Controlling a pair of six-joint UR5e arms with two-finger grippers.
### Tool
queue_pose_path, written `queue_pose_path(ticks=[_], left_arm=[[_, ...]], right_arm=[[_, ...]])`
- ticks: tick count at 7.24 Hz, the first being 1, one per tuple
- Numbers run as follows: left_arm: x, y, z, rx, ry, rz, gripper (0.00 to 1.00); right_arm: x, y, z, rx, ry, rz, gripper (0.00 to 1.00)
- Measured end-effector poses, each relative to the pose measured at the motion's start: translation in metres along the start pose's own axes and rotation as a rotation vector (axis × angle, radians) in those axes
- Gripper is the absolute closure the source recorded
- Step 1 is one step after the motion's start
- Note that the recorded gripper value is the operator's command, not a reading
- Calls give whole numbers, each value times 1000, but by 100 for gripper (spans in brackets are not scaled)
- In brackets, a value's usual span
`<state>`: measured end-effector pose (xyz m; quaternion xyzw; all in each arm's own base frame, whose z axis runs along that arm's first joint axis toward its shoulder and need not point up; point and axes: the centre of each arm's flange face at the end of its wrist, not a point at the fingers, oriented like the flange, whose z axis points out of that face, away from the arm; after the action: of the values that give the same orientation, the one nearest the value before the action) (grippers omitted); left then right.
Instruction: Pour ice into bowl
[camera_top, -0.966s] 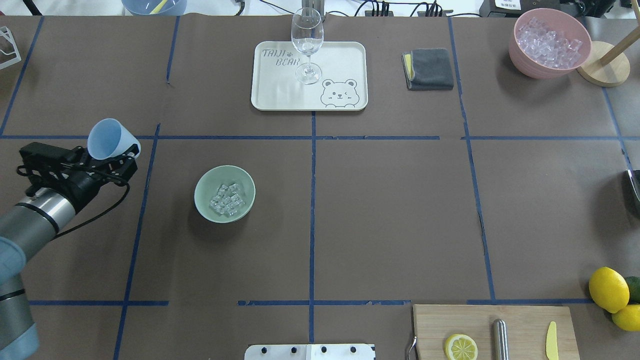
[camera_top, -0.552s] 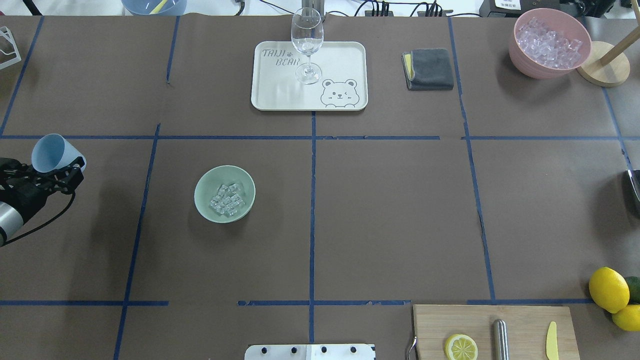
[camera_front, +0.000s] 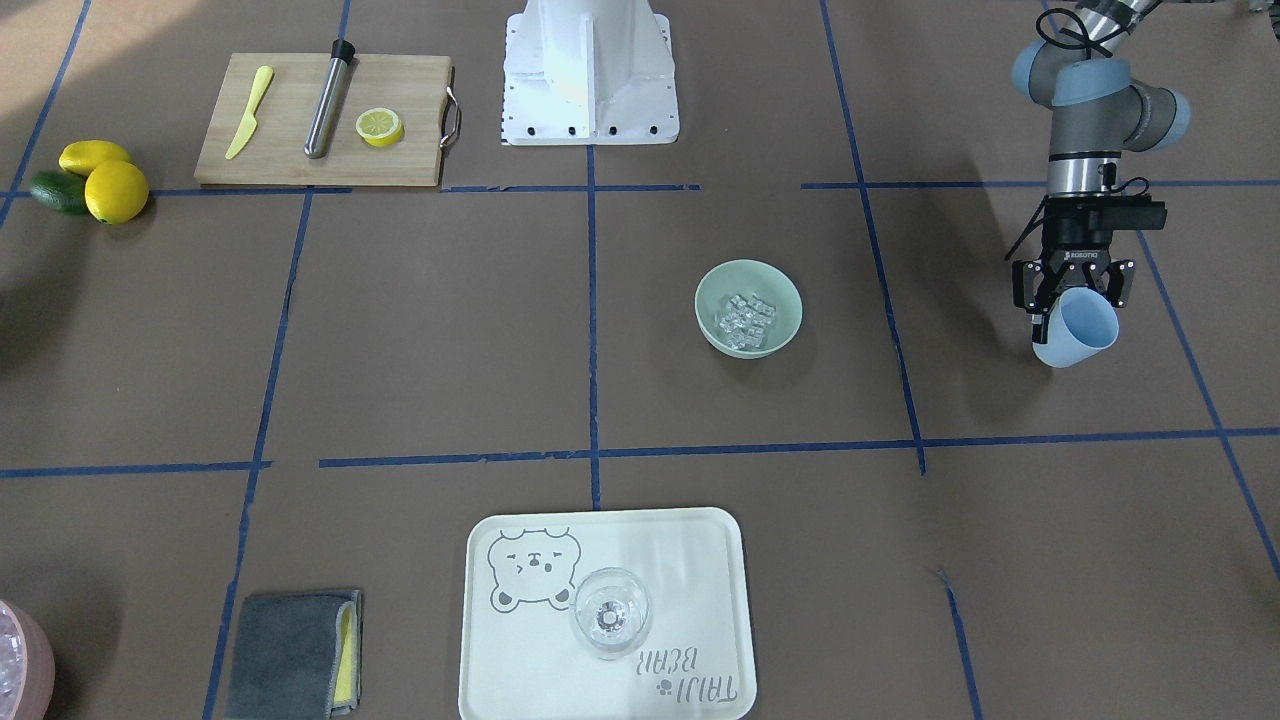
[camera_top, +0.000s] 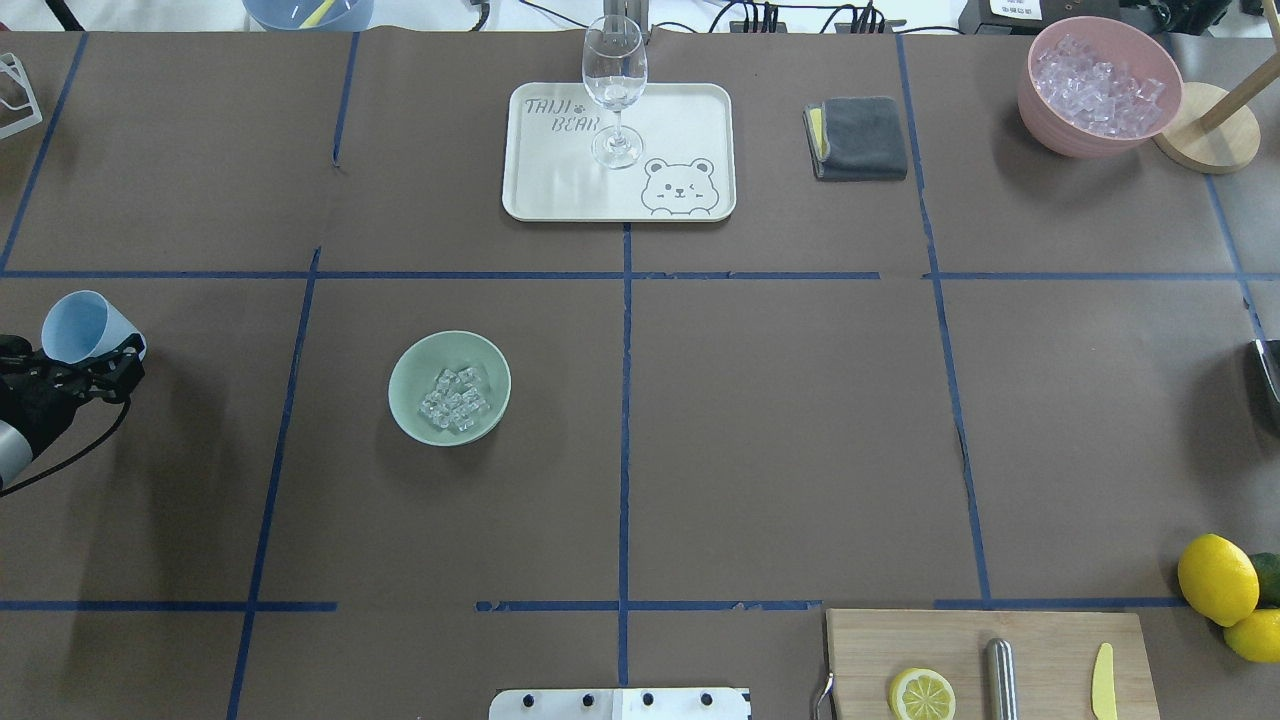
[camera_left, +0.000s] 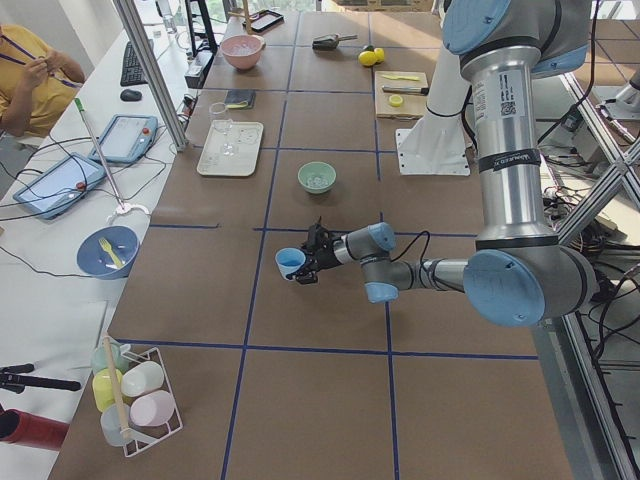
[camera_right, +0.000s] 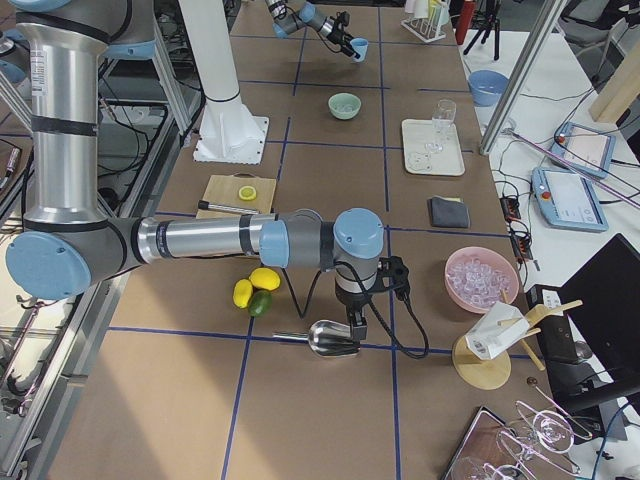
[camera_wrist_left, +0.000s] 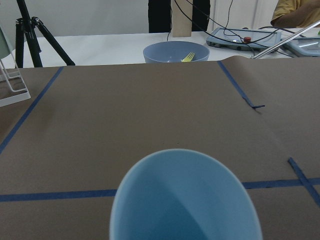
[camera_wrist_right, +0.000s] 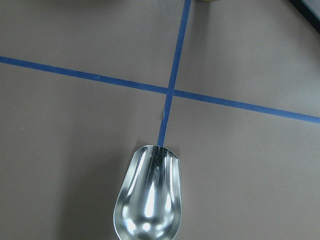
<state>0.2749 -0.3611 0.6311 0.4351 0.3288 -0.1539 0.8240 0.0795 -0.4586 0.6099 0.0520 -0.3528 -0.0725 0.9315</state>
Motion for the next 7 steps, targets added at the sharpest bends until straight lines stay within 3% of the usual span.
queue_pose_path(ticks=[3, 4, 7], left_arm=[[1, 5, 1, -22, 8, 5, 37], [1, 6, 1, -29, 12, 6, 1], [-4, 7, -1, -30, 15, 8, 0]], right_arm=[[0, 0, 0, 0, 0, -1, 0], [0, 0, 0, 0, 0, -1, 0], [-1, 0, -2, 3, 0, -3, 0]])
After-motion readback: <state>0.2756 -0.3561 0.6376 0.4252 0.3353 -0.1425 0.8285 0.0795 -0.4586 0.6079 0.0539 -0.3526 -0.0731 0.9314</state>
